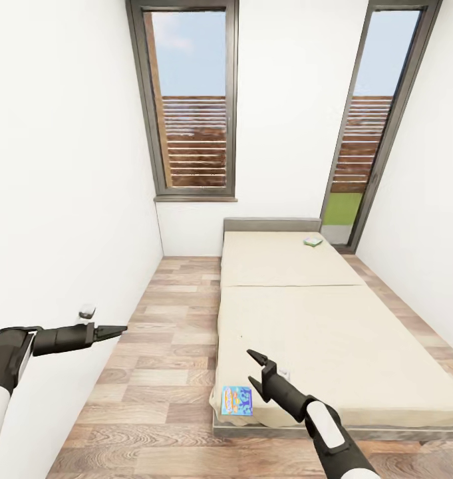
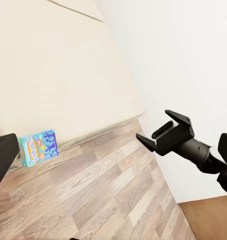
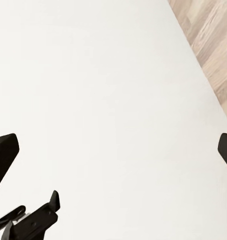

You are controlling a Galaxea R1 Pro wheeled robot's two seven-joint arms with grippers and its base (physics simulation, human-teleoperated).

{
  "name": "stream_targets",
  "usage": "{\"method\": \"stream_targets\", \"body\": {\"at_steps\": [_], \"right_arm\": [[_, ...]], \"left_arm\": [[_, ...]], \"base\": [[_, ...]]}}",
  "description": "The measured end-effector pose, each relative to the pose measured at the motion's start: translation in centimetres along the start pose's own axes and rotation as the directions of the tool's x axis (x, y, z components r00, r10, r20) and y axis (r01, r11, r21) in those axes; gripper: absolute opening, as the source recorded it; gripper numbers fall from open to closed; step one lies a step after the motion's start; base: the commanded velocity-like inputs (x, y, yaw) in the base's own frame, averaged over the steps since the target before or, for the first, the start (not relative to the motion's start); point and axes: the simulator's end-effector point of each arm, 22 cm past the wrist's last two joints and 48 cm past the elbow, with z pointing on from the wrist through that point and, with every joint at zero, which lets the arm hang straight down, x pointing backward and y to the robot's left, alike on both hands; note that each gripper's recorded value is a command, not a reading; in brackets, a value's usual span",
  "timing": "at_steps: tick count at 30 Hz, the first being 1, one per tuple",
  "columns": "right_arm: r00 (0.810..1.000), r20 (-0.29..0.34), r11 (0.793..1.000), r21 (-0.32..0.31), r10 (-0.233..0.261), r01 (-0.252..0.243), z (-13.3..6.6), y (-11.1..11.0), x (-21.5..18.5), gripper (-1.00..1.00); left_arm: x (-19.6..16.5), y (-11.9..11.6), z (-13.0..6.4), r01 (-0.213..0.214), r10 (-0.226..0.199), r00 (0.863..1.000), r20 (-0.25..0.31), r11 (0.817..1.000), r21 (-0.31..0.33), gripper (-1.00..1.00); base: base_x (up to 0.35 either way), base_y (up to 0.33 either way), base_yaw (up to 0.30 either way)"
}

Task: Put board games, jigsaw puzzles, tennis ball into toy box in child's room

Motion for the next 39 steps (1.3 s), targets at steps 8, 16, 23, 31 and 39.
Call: {"method": "stream_targets", "body": {"at_steps": [8, 16, 23, 31, 39], "right_arm": [[0.999, 0.037, 0.999, 0.034, 0.021, -0.022, -0.6, -2.0, -0.9, 1.00], [0.998, 0.065, 0.997, 0.064, 0.028, -0.032, -1.7, -3.7, -2.2, 1.00], [0.995, 0.088, 0.997, 0.063, 0.045, -0.051, -2.2, -4.2, -3.1, 1.00], [0.993, 0.111, 0.996, 0.061, 0.050, -0.057, -2.3, -4.9, -4.2, 1.00], [0.991, 0.128, 0.997, 0.064, 0.023, -0.031, -1.6, -5.5, -4.4, 1.00]], "left_arm": [[-0.1, -0.2, 0.1, 0.037, -0.037, 0.999, 0.003, 0.999, 0.007, 1.00], [0.0, -0.3, 0.5, 0.059, -0.059, 0.998, 0.003, 0.998, 0.015, 1.00], [0.2, -0.6, 1.4, 0.083, -0.083, 0.997, 0.000, 0.996, 0.031, 1.00], [0.3, -0.1, 1.8, 0.113, -0.113, 0.994, 0.000, 0.993, 0.034, 1.00], [0.5, 0.4, 2.5, 0.126, -0.126, 0.992, -0.001, 0.991, 0.040, 1.00]], "base": [[0.000, 0.000, 0.000], [0.000, 0.000, 0.000], [0.000, 0.000, 0.000], [0.000, 0.000, 0.000], [0.000, 0.000, 0.000]]}}
